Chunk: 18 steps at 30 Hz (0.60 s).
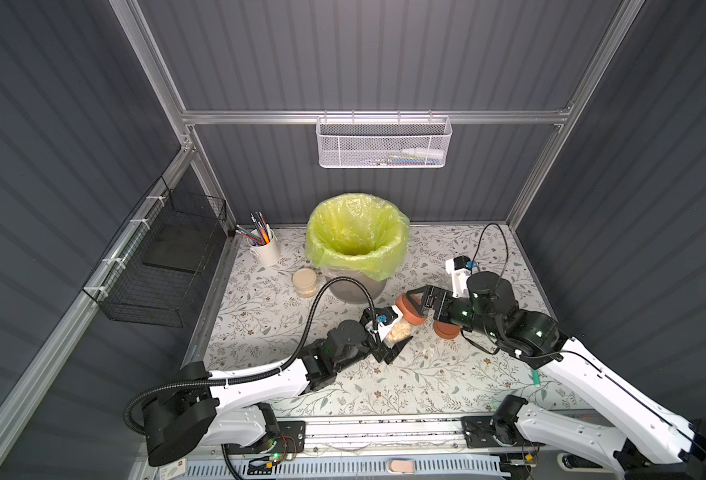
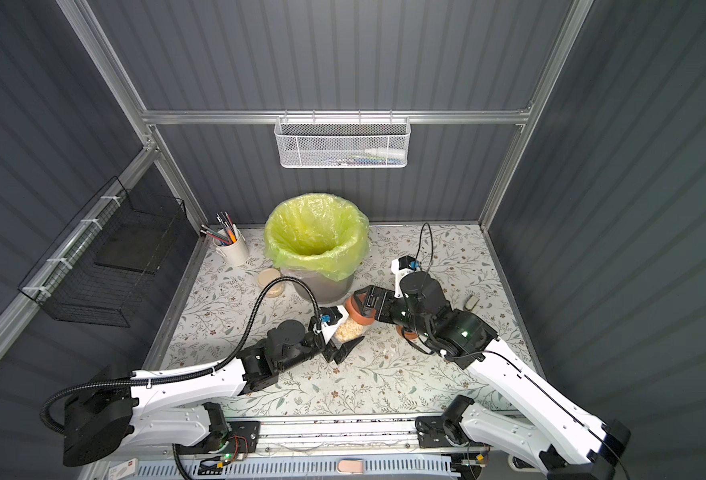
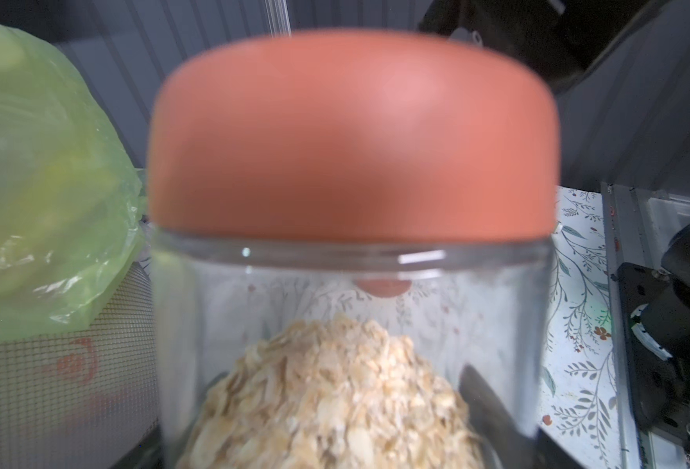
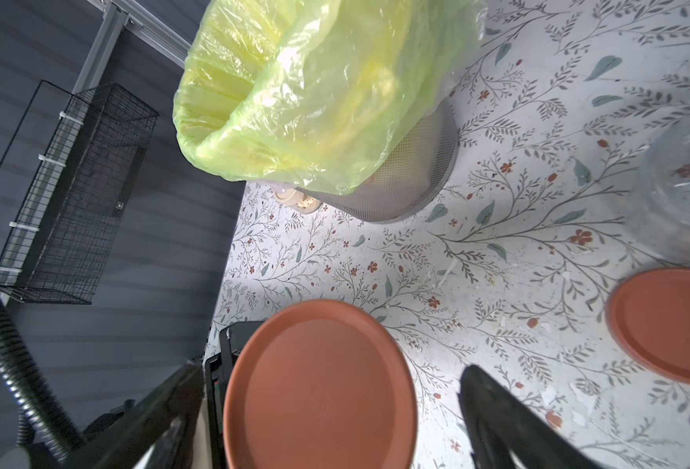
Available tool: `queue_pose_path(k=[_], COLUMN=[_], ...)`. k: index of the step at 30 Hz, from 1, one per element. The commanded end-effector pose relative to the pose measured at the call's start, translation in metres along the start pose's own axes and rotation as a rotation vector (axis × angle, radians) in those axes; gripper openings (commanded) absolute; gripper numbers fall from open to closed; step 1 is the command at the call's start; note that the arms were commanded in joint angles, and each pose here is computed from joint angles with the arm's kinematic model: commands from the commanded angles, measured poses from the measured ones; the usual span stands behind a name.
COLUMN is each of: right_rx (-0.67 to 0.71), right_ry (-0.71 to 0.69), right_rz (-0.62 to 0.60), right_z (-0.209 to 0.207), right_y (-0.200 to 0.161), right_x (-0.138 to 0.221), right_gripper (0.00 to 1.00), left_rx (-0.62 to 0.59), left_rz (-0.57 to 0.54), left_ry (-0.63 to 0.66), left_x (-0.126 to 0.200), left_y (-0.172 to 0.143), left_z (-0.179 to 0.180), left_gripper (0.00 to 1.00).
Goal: Empty expired oatmeal from jars
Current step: Pick up the jar from the center of the board, then unscrew the lid from the jar.
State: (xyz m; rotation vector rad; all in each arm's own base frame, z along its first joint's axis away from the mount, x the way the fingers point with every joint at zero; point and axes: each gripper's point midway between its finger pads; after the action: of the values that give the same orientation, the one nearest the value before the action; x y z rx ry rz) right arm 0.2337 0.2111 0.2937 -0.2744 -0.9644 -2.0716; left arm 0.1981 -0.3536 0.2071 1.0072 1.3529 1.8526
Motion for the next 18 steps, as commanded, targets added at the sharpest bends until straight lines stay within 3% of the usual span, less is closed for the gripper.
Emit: queue_pose_path(k=[1,10,18], right_rx=[-0.046,-0.228,-0.26], right_ry=[-0.041,-0.076,-0.107], right_rz=[0.01,0.235,0.393], right_z=[-0.005,-0.01,-0.012], right_y=[0.006,-0.008,-0.022], right_x=[0.015,0.025,0.021], right_gripper=[0.99,0.99,0.99], left_rx=[-0.071,-0.178,-0.242], left_rz=[-0.163,-0.176,-0.177], left_ry=[0.046,0.063,0.066], left_x=[0.009,0.001,-0.001], left_y=[0.043,0.038,0.032], left_z=[0.011,0.01,0.008], left_gripper=[0.29,0.28,0.28])
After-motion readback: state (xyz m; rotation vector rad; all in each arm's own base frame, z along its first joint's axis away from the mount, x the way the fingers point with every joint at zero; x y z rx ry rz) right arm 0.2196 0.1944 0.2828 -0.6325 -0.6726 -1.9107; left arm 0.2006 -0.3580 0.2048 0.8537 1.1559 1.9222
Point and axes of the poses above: each gripper's point midway between its finger pads, its own x axis back along the fingers, its own z axis along the line the jaws close on, y = z × x, and after that the axes turned 4 degrees about -x, right-handed
